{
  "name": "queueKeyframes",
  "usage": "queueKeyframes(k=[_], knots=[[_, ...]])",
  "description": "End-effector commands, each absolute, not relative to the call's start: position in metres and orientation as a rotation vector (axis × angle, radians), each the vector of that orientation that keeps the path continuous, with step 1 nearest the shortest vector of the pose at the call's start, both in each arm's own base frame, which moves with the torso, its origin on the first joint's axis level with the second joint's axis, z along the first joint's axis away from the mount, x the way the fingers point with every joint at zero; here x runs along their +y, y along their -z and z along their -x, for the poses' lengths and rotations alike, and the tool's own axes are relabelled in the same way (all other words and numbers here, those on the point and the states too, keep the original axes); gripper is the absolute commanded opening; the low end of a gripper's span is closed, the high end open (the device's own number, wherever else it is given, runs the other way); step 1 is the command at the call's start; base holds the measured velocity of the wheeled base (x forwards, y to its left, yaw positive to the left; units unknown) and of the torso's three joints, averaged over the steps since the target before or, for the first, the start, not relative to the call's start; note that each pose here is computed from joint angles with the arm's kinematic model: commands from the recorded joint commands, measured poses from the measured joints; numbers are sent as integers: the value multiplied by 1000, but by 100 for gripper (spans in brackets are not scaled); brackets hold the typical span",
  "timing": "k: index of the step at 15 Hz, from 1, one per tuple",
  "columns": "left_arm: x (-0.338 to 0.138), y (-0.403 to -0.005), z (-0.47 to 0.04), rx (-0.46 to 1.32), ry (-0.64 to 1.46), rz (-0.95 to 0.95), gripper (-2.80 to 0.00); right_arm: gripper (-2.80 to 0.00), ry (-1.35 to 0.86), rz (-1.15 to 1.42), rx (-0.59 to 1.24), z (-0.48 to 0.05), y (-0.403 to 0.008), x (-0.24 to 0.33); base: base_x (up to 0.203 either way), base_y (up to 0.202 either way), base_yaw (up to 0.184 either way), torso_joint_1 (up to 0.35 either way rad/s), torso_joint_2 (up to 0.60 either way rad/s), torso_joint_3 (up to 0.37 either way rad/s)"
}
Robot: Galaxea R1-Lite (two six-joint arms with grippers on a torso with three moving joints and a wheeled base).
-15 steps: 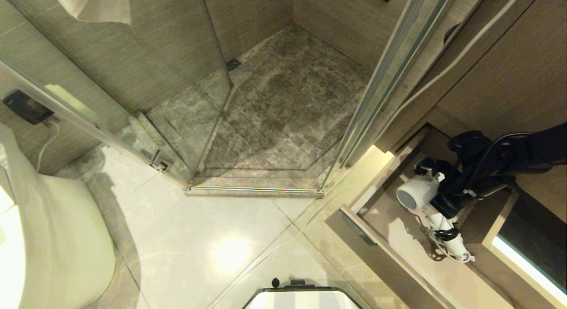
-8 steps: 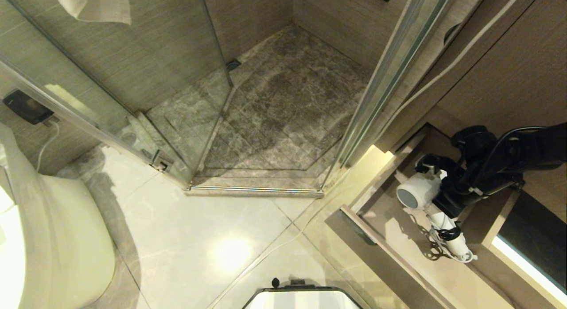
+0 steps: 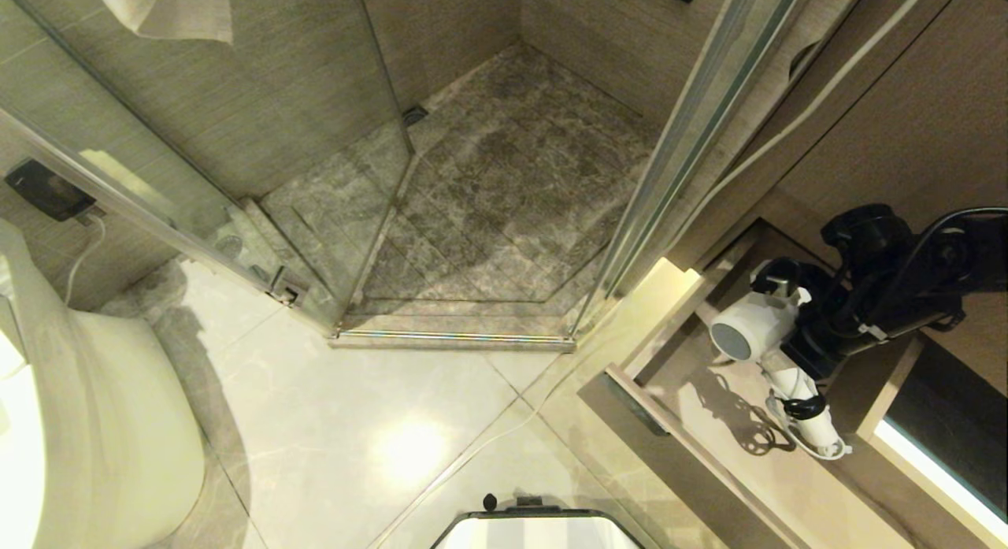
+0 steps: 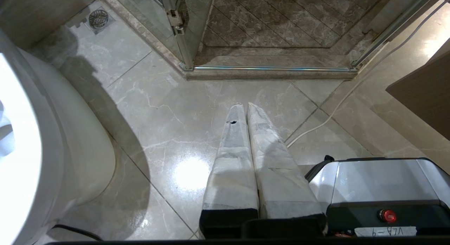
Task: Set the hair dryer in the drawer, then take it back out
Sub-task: Pick up the hairdryer
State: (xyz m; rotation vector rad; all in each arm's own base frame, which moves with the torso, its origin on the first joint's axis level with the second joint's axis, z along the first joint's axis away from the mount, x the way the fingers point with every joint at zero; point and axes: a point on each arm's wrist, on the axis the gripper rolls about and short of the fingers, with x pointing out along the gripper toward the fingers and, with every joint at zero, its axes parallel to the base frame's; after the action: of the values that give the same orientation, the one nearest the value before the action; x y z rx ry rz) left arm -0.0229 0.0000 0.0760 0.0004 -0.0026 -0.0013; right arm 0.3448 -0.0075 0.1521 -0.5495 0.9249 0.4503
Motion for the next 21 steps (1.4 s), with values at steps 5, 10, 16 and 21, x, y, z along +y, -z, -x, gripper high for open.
queueKeyframes(k=[5, 10, 16, 21], knots=[[0, -76, 23, 0, 2, 0, -280, -280, -431, 565, 840, -326, -183, -5, 0, 0, 0, 0, 0, 0], [0, -76, 23, -2, 0, -2, -280, -280, -420, 544, 797, -313, -199, -4, 0, 0, 0, 0, 0, 0], [0, -76, 23, -2, 0, -2, -280, -280, -403, 519, 757, -295, -214, -4, 0, 0, 0, 0, 0, 0], [0, -76, 23, -2, 0, -1, -280, -280, -392, 525, 728, -281, -226, -3, 0, 0, 0, 0, 0, 0]])
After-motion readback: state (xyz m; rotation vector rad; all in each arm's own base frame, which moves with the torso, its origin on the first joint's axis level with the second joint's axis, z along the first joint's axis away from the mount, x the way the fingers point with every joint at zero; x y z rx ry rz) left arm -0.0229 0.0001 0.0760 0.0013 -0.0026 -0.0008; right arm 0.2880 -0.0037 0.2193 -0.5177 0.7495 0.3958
